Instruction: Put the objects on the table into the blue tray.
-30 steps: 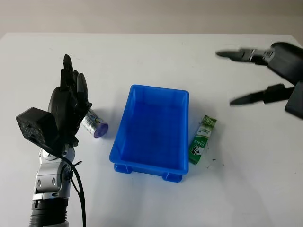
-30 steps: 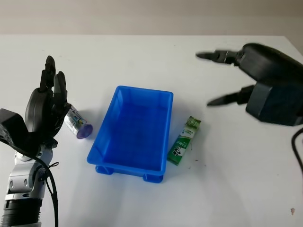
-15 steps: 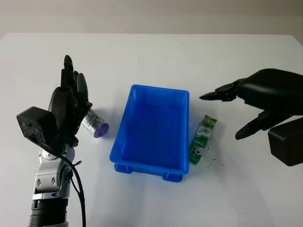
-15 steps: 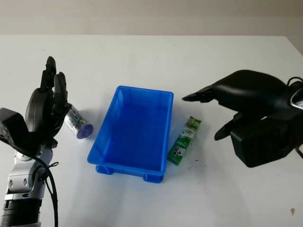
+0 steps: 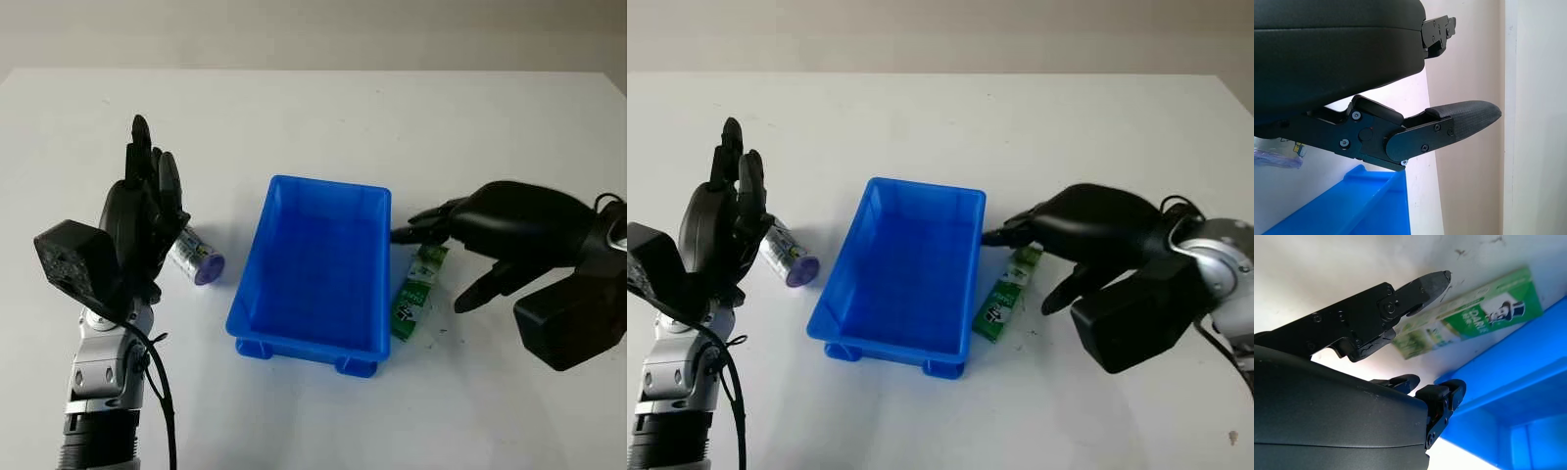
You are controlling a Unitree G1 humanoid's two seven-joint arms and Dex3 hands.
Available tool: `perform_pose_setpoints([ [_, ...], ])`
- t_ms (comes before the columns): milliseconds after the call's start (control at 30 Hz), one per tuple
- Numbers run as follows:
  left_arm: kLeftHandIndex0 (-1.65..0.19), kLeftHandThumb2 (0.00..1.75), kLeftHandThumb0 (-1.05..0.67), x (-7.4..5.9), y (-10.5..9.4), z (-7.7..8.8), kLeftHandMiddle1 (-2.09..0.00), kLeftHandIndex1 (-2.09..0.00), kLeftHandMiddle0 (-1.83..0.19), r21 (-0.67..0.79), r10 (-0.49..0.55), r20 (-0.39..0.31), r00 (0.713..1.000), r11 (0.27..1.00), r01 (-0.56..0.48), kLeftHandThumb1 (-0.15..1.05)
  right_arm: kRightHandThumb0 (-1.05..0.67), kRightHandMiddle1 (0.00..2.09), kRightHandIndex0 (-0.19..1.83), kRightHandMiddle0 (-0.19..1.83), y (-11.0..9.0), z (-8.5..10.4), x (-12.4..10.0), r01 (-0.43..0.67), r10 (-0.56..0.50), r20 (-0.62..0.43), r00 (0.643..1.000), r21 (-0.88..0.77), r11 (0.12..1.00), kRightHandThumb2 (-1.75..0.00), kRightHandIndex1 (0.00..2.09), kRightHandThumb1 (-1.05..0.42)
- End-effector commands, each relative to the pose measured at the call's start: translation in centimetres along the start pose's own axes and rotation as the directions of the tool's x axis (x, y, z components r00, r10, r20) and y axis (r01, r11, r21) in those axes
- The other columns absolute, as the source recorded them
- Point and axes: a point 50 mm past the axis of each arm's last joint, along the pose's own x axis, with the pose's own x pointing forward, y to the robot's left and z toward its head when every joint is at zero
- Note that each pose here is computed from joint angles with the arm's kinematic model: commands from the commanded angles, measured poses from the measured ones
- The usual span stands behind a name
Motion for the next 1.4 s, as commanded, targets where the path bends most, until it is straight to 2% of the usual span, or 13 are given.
perform_pose_setpoints([
  [0, 0.19, 0.7, -0.76, 0.3, 0.1, 1.0, 0.0, 0.0, 0.19, 0.011, -0.006, 0.036, 0.999, 1.0, 0.005, 1.05, -0.46, 0.08, 0.49, 0.44, 0.9, 0.3, 0.5, -0.005, 0.005, 0.047, 0.999, 0.004, 1.0, -0.05, 0.09, -0.82],
  [167, 0.19, 0.7, -0.76, 0.2, 0.2, 1.0, 0.0, 0.0, 0.19, 0.011, -0.003, 0.037, 0.999, 1.0, 0.002, 1.05, -0.44, 0.21, 0.6, 0.55, 2.5, 0.5, 1.3, -0.017, 0.02, 0.08, 0.997, -0.037, 0.999, -0.06, 0.2, -0.86],
  [233, 0.19, 0.7, -0.76, 0.2, 0.2, 1.0, 0.0, 0.0, 0.19, 0.009, -0.005, 0.036, 0.999, 1.0, 0.005, 1.05, -0.42, 0.98, 0.32, 0.24, 2.8, 0.6, 1.4, -0.013, 0.017, 0.091, 0.996, -0.041, 0.999, -0.06, 0.87, -0.87],
  [300, 0.19, 0.7, -0.75, 0.2, 0.2, 1.0, 0.0, 0.0, 0.19, 0.005, -0.008, 0.036, 0.999, 1.0, 0.007, 1.05, -0.41, 1.39, 0.11, 0.11, 3.2, 0.7, 1.5, -0.003, 0.009, 0.109, 0.994, -0.053, 0.999, -0.06, 1.39, -0.89],
  [367, 0.19, 0.7, -0.75, 0.2, 0.2, 1.0, 0.0, 0.0, 0.19, 0.005, -0.007, 0.035, 0.999, 1.0, 0.007, 1.05, -0.41, 1.56, 0.08, 0.1, 3.6, 0.7, 1.6, 0.012, -0.003, 0.129, 0.992, -0.07, 0.997, -0.06, 1.58, -0.91],
  [500, 0.19, 0.7, -0.75, 0.2, 0.2, 0.9, 0.0, 0.0, 0.19, 0.007, -0.009, 0.033, 0.999, 1.0, 0.009, 1.05, -0.43, 1.75, 0.31, 0.25, 4.3, 0.5, 1.6, 0.05, -0.026, 0.164, 0.986, -0.139, 0.989, -0.07, 1.68, -0.98],
  [567, 0.19, 0.7, -0.75, 0.2, 0.2, 0.9, 0.0, 0.0, 0.19, 0.007, -0.006, 0.033, 0.999, 1.0, 0.005, 1.05, -0.49, 1.81, 0.57, 0.45, 4.6, 0.4, 1.5, 0.099, -0.066, 0.176, 0.982, -0.182, 0.978, -0.09, 1.92, -1.03],
  [600, 0.19, 0.7, -0.75, 0.2, 0.2, 0.9, 0.0, 0.0, 0.19, 0.008, -0.005, 0.032, 0.999, 1.0, 0.004, 1.05, -0.51, 1.97, 0.78, 0.55, 4.7, 0.4, 1.5, 0.117, -0.082, 0.179, 0.98, -0.194, 0.974, -0.13, 2.02, -1.04],
  [733, 0.19, 0.7, -0.75, 0.3, 0.2, 1.0, 0.0, 0.0, 0.19, 0.009, -0.014, 0.034, 0.999, 1.0, 0.013, 1.05, -0.5, 2.09, 1.14, 0.74, 4.5, -0.5, 1.0, 0.17, -0.14, 0.15, 0.979, -0.209, 0.963, -0.3, 2.09, -1.05],
  [800, 0.19, 0.71, -0.75, 0.4, 0.2, 1.0, 0.0, 0.0, 0.19, 0.011, -0.019, 0.035, 0.999, 1.0, 0.018, 1.05, -0.5, 2.09, 1.16, 0.84, 4.2, -1.1, 0.7, 0.187, -0.161, 0.129, 0.978, -0.22, 0.957, -0.36, 2.09, -1.05],
  [1067, 0.19, 0.7, -0.76, 0.6, 0.1, 1.0, 0.0, 0.0, 0.19, 0.008, -0.023, 0.033, 0.999, 1.0, 0.022, 1.05, -0.5, 2.09, 0.95, 0.7, 2.3, -4.0, -0.5, 0.246, -0.269, -0.024, 0.963, -0.331, 0.911, -0.31, 2.09, -1.05],
  [1233, 0.19, 0.7, -0.76, 0.6, 0.2, 1.0, 0.0, 0.0, 0.19, 0.009, -0.027, 0.029, 0.999, 1.0, 0.027, 1.05, -0.51, 2.09, 0.84, 0.65, -0.4, -5.6, -1.4, 0.338, -0.403, -0.118, 0.908, -0.363, 0.868, -0.21, 2.09, -1.05],
  [1367, 0.19, 0.7, -0.75, 0.5, 0.2, 1.0, 0.0, 0.0, 0.19, 0.01, -0.03, 0.031, 0.999, 1.0, 0.029, 1.05, -0.54, 2.09, 0.78, 0.62, -2.9, -6.0, -1.8, 0.402, -0.497, -0.13, 0.858, -0.43, 0.808, -0.18, 2.09, -1.05],
])
